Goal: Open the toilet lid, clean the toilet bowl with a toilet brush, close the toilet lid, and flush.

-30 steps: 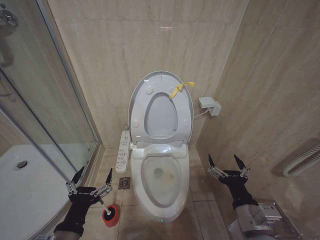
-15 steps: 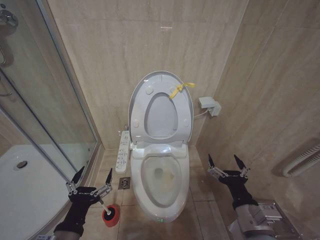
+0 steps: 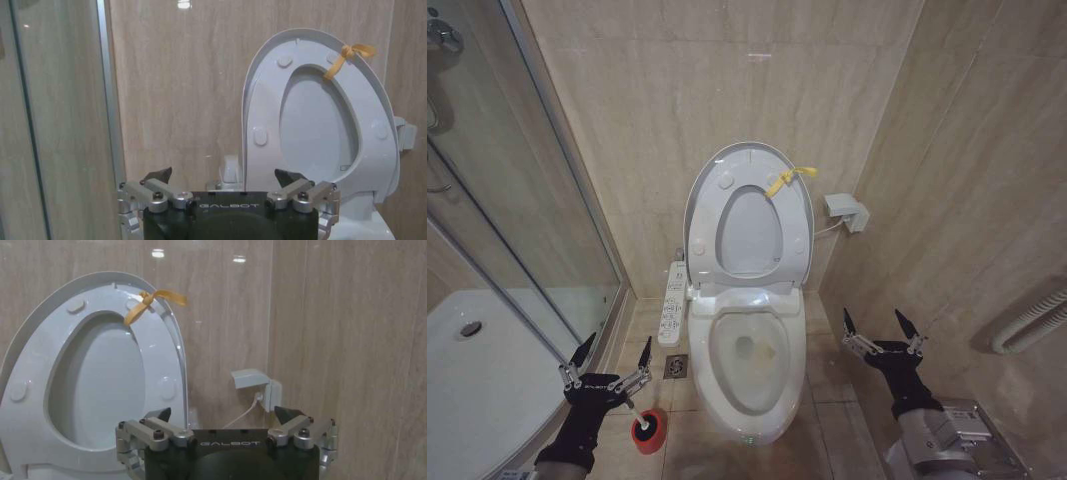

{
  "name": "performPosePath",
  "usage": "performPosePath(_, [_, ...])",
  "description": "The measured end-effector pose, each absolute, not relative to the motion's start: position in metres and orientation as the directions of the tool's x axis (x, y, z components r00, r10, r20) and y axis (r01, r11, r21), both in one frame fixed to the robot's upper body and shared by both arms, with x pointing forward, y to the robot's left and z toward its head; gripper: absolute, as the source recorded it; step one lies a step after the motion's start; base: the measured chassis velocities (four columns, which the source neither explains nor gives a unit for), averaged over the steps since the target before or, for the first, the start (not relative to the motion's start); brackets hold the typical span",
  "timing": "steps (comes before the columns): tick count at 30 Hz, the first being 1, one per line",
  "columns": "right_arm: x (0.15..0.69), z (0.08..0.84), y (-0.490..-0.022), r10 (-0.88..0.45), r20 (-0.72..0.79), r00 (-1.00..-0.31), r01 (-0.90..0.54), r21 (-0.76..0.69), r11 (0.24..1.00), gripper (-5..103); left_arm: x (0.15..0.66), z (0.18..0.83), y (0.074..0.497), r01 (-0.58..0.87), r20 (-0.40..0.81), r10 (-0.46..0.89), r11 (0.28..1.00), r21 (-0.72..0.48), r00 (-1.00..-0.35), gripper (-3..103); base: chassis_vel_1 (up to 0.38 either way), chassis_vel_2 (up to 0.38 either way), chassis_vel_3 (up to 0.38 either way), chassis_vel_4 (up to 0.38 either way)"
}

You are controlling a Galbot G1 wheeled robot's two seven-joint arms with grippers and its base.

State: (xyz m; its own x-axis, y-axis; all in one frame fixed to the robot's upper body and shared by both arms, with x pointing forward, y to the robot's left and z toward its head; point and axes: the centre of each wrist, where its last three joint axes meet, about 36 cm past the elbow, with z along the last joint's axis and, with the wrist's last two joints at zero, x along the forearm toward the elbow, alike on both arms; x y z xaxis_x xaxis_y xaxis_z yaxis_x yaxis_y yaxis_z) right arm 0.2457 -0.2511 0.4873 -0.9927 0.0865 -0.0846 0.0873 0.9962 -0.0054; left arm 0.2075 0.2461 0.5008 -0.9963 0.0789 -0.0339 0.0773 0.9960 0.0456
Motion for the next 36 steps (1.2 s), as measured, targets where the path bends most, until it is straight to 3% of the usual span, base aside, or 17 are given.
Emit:
performPosePath(10, [0.246,0.487,-0.251,0.087,-0.085,-0.993,0.087,-0.005,0.996,100,0.208,0.501,0.247,0.07,-0.027,0.071,0.997,0.045,-0.997,100,0.0,0.0,0.0,0.0])
performPosePath(16, [0.246,0.487,-0.251,0.087,-0.084,-0.993,0.087,-0.005,0.996,100,0.219,0.509,0.254,-0.08,0.105,-0.08,0.997,0.011,-0.991,100,0.0,0.0,0.0,0.0])
performPosePath(21, [0.246,0.487,-0.251,0.087,-0.085,-0.993,0.087,-0.005,0.996,100,0.221,0.511,0.256,-0.109,0.135,-0.108,0.994,0.002,-0.985,100,0.0,0.0,0.0,0.0])
performPosePath(28, [0.246,0.487,-0.251,0.087,-0.085,-0.993,0.087,-0.005,0.996,100,0.221,0.51,0.256,-0.116,0.126,-0.115,0.993,0.004,-0.985,100,0.0,0.0,0.0,0.0])
performPosePath(36, [0.246,0.487,-0.251,0.086,-0.085,-0.993,0.087,-0.005,0.996,100,0.208,0.504,0.26,-0.149,-0.021,-0.148,0.987,0.06,-0.989,100,0.0,0.0,0.0,0.0])
